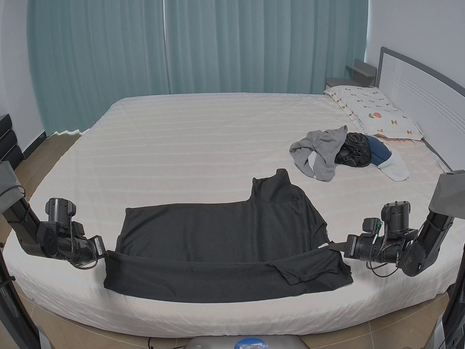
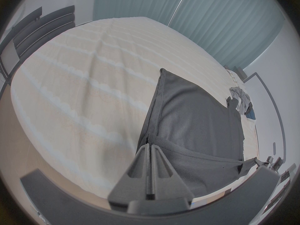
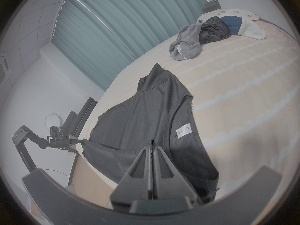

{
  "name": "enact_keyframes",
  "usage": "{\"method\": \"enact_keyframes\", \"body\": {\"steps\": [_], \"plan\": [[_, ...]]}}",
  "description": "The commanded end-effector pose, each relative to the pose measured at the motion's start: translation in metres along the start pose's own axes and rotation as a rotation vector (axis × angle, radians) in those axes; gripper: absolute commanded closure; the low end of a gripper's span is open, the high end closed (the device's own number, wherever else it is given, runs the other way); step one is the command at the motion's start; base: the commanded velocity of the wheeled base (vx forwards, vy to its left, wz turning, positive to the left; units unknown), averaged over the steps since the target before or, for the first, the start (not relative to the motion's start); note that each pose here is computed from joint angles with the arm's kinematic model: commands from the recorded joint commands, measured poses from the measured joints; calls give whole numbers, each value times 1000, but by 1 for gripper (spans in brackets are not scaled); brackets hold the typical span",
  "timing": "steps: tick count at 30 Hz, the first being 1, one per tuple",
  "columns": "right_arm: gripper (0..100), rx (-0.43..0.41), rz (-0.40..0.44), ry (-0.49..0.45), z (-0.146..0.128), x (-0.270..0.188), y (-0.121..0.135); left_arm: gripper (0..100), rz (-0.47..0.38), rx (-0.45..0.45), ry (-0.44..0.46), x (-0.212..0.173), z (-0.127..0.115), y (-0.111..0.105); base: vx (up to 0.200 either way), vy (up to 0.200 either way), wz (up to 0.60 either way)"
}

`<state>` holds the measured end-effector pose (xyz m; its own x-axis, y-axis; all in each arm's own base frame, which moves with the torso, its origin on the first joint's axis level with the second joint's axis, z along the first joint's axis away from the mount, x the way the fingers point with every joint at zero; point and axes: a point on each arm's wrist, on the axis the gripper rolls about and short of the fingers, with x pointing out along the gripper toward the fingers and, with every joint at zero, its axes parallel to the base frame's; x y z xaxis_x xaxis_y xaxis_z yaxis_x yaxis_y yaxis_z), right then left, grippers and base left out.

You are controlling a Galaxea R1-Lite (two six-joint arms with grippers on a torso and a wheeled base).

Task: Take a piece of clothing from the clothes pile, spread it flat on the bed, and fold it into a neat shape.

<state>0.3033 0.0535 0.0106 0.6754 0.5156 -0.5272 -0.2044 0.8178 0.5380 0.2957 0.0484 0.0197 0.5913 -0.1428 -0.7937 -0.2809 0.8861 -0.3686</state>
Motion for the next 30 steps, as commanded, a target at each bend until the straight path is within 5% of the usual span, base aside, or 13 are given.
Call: {"method": "enact_keyframes", "body": {"steps": [1,5,6,13,26,30], "plan": [[100,17,-14,31,-5,15,-10,100,7,-1,37,18,-2,2,0,0,0],[100,27,-24,36,-6,17,-15,100,5,3,48,22,-3,0,0,0,0],[0,31,-26,42,-7,17,-16,0,6,1,53,24,-4,1,0,0,0],[0,52,-8,21,-3,12,-12,0,-3,-46,34,21,-1,-3,0,0,0],[0,341,65,-94,4,-3,3,0,-30,-206,-25,11,3,-6,15,0,0],[0,360,68,-93,2,-2,3,0,-32,-213,-27,10,2,-6,200,0,0]]}}
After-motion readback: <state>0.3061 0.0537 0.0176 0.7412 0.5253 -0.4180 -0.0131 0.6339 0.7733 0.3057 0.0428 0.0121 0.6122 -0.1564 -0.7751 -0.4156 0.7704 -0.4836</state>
